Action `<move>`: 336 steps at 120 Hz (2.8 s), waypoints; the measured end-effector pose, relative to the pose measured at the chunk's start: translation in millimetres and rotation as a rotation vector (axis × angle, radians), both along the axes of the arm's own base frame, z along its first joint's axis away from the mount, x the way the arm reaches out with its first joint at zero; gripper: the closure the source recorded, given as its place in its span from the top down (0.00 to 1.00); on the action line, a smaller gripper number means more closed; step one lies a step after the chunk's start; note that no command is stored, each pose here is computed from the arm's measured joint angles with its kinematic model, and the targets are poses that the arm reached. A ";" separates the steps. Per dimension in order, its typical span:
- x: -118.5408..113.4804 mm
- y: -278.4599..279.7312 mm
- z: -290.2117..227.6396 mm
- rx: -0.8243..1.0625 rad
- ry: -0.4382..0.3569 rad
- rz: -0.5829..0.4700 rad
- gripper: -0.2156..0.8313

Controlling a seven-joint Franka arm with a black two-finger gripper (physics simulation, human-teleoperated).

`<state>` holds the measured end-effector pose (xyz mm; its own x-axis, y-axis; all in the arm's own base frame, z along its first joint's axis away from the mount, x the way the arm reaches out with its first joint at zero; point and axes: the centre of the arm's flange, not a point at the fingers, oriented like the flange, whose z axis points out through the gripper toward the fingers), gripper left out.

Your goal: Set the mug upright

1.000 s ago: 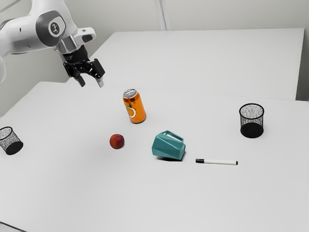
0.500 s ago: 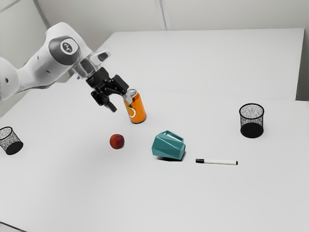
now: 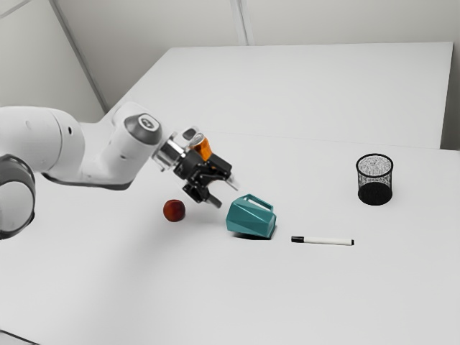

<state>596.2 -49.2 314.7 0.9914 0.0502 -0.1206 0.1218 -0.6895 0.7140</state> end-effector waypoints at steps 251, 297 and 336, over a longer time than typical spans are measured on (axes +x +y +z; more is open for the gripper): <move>33.5 -36.8 84.8 0.681 -0.179 -0.374 0.05; 23.5 -48.6 58.9 0.801 -0.168 -0.400 0.05; 16.2 -59.5 48.0 0.769 -0.175 -0.349 0.47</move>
<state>612.4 -108.7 362.8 0.9665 -0.2556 -0.0218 -0.2552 -0.9666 0.0221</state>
